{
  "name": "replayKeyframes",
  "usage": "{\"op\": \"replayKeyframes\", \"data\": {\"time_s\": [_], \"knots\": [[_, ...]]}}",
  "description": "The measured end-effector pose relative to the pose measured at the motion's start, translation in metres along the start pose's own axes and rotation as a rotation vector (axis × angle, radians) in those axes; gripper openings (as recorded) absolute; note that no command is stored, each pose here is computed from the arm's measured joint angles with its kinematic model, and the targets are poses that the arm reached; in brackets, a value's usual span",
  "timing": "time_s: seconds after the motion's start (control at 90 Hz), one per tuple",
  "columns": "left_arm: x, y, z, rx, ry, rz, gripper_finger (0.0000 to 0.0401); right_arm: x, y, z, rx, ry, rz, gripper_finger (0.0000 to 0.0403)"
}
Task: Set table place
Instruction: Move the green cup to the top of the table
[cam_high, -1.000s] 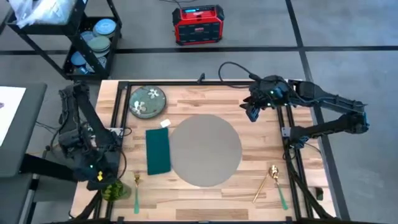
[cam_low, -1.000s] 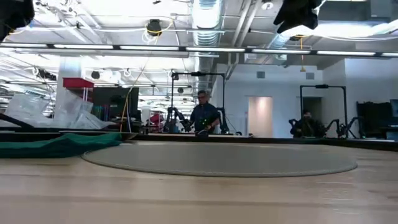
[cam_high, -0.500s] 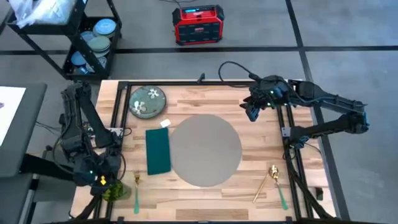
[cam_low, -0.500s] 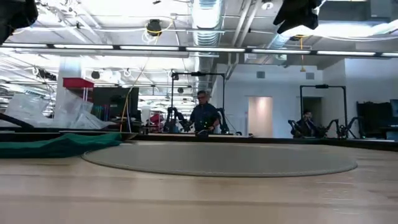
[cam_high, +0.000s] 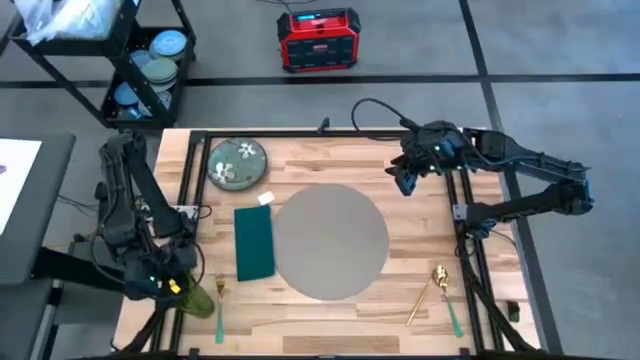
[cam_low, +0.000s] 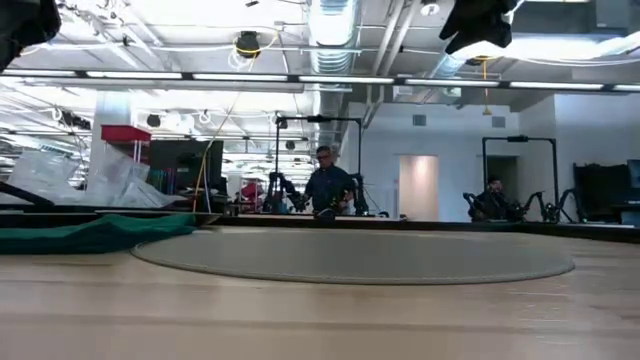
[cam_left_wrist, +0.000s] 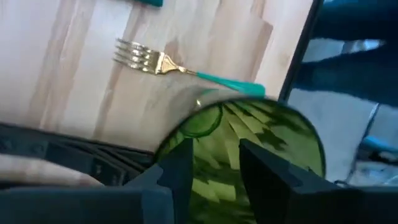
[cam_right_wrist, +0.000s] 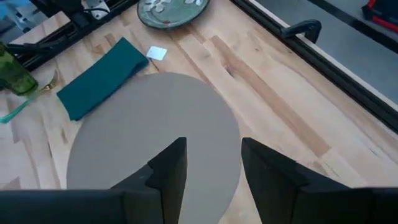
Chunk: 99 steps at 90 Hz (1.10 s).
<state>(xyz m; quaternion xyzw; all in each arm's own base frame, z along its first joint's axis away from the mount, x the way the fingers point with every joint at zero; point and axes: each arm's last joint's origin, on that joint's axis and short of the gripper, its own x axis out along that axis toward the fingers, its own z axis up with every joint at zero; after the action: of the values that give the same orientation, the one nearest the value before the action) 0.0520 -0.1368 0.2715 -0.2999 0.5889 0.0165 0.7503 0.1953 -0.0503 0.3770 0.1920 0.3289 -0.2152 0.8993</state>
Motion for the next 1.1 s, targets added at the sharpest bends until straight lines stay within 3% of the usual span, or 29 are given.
{"op": "replayKeyframes", "data": {"time_s": [0.178, 0.478, 0.733, 0.878, 1.1], "knots": [[-0.003, -0.001, 0.000, -0.133, 0.030, -0.037, 0.0112, 0.000, -0.003, 0.001, -0.010, -0.007, -0.021, 0.0144], [-0.015, -0.011, 0.001, -0.304, 0.097, -0.241, 0.0112, 0.000, -0.006, 0.002, -0.024, -0.006, -0.036, 0.0144], [-0.027, -0.002, 0.003, -0.416, 0.104, -0.075, 0.0111, 0.000, -0.007, 0.001, -0.055, 0.000, -0.038, 0.0144], [-0.038, 0.003, 0.006, -0.410, 0.051, 0.025, 0.0111, 0.000, -0.007, 0.001, -0.059, 0.001, -0.039, 0.0144], [-0.028, -0.004, 0.003, -0.381, 0.029, 0.091, 0.0111, 0.000, -0.008, -0.002, -0.062, 0.036, -0.050, 0.0144]]}}
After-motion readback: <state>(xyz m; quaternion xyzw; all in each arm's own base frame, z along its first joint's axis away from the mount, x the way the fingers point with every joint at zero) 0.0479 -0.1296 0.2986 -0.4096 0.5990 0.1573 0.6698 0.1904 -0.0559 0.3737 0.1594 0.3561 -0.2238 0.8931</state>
